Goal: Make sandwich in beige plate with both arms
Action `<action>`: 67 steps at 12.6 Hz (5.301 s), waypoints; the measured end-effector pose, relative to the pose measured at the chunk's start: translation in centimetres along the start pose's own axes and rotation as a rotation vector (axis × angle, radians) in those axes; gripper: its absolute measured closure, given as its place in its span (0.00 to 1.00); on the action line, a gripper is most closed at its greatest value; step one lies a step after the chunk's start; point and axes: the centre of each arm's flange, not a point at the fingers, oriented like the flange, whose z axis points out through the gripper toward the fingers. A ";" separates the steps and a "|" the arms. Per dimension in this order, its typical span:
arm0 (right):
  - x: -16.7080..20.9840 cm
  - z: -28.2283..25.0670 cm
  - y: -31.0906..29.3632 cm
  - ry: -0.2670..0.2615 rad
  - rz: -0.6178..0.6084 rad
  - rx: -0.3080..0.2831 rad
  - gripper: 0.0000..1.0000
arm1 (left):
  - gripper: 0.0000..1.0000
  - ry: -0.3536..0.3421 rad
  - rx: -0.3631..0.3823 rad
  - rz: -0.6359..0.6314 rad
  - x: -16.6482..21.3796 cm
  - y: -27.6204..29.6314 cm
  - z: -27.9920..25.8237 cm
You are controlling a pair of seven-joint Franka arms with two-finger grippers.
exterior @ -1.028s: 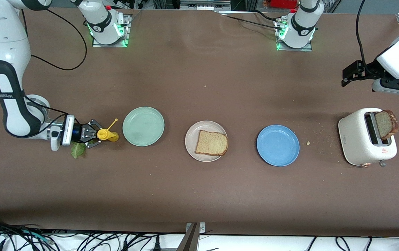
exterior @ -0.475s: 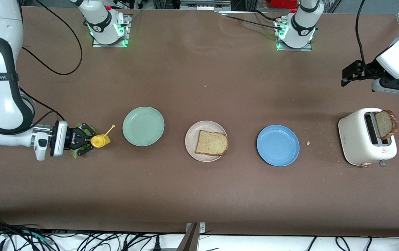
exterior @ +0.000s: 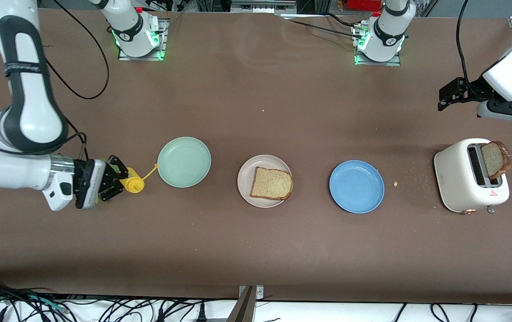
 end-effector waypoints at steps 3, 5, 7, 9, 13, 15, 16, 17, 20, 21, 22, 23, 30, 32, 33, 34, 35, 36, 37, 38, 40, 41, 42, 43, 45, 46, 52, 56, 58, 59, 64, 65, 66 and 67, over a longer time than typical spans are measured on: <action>5.2 1.9 -2.7 -0.158 -0.037 -0.084 0.97 | 0.00 0.000 0.000 0.000 0.0 0.0 0.0; 8.0 3.9 -4.9 -0.279 -0.101 -0.140 0.97 | 0.00 0.000 0.000 0.001 0.0 0.0 0.0; 11.0 6.3 -7.6 -0.389 -0.159 -0.204 0.97 | 0.00 0.000 0.000 0.001 0.0 0.1 0.0; 13.8 8.8 -10.8 -0.477 -0.220 -0.257 0.97 | 0.00 0.000 0.000 0.001 0.0 0.1 0.0; 17.4 14.2 -16.0 -0.648 -0.369 -0.350 0.97 | 0.00 0.000 0.000 0.001 0.0 0.1 0.0; 18.0 17.4 -17.6 -0.725 -0.428 -0.383 0.97 | 0.00 0.000 0.000 0.001 0.0 0.1 0.0; 18.0 19.0 -18.1 -0.761 -0.459 -0.394 0.97 | 0.00 0.000 0.000 0.001 0.0 0.1 0.0; 17.9 20.5 -18.4 -0.798 -0.490 -0.403 0.97 | 0.00 0.000 0.000 0.001 0.0 0.1 0.0; 17.4 24.6 -19.6 -0.931 -0.572 -0.423 0.97 | 0.00 0.000 0.000 0.001 0.0 0.1 0.0; 17.4 25.5 -20.1 -0.971 -0.586 -0.426 0.97 | 0.00 0.000 0.000 0.001 0.0 0.1 0.0; 17.6 26.3 -20.5 -0.998 -0.597 -0.428 0.97 | 0.00 0.000 0.000 0.001 0.0 0.1 0.0; 17.9 26.9 -20.8 -1.010 -0.605 -0.429 0.97 | 0.00 0.000 0.000 0.001 0.0 0.1 0.0; 18.6 27.2 -20.7 -1.008 -0.605 -0.441 0.97 | 0.00 0.000 0.000 0.001 0.0 0.1 0.0; 19.1 26.2 -20.4 -0.981 -0.586 -0.449 0.97 | 0.00 0.000 0.000 0.001 0.0 0.1 0.0; 19.3 25.5 -20.0 -0.951 -0.558 -0.436 0.97 | 0.00 0.000 0.000 0.001 0.0 0.1 0.0; 19.4 24.3 -19.4 -0.911 -0.518 -0.415 0.97 | 0.00 0.000 0.000 0.001 0.0 0.1 0.0; 19.3 23.0 -18.6 -0.870 -0.478 -0.392 0.97 | 0.00 0.000 0.000 0.001 0.0 0.1 0.0; 19.2 21.5 -17.9 -0.828 -0.440 -0.366 0.97 | 0.00 0.000 0.000 0.001 0.0 0.1 0.0; 19.0 20.3 -17.3 -0.788 -0.407 -0.340 0.97 | 0.00 0.000 0.000 0.001 0.0 0.1 0.0; 18.9 19.3 -16.9 -0.749 -0.375 -0.314 0.97 | 0.00 0.000 0.000 0.001 0.0 0.1 0.0; 18.6 17.4 -16.0 -0.648 -0.299 -0.245 0.97 | 0.00 0.000 0.000 0.002 0.0 0.1 0.0; 18.3 16.0 -15.3 -0.585 -0.266 -0.201 0.97 | 0.00 0.000 0.000 0.002 0.0 0.1 0.0; 18.0 14.2 -14.4 -0.520 -0.242 -0.160 0.97 | 0.00 0.000 0.000 0.002 0.0 0.1 0.0; 17.3 12.1 -13.4 -0.450 -0.221 -0.121 0.97 | 0.00 0.000 0.000 0.002 0.0 0.1 0.0; 15.2 7.5 -11.0 -0.303 -0.188 -0.045 0.97 | 0.00 0.000 0.000 0.003 0.0 0.2 0.0; 13.8 5.6 -9.8 -0.227 -0.177 -0.006 0.97 | 0.00 0.000 0.000 0.003 0.0 0.2 0.0; 4.6 2.1 -4.6 0.100 -0.274 0.155 0.97 | 0.00 0.000 0.000 0.003 0.0 0.2 0.0; -3.9 2.6 -1.6 0.287 -0.357 0.238 0.97 | 0.00 0.000 0.000 0.003 0.0 0.2 0.0; -8.9 2.7 -0.2 0.366 -0.378 0.286 0.97 | 0.00 0.000 0.000 0.003 0.0 0.2 0.0; -11.2 3.2 0.5 0.403 -0.403 0.303 0.97 | 0.00 0.000 0.000 0.003 0.0 0.2 0.0; -17.8 7.8 2.8 0.506 -0.557 0.315 0.97 | 0.00 0.000 0.000 0.003 0.0 0.2 0.0; -18.4 8.5 3.0 0.515 -0.580 0.315 0.97 | 0.00 0.000 0.000 0.003 0.0 0.2 0.0; -19.0 9.3 3.2 0.525 -0.599 0.317 0.97 | 0.00 0.000 0.000 0.003 0.0 0.2 0.0; -19.7 10.2 3.3 0.535 -0.618 0.318 0.97 | 0.00 0.000 0.000 0.003 0.0 0.2 0.0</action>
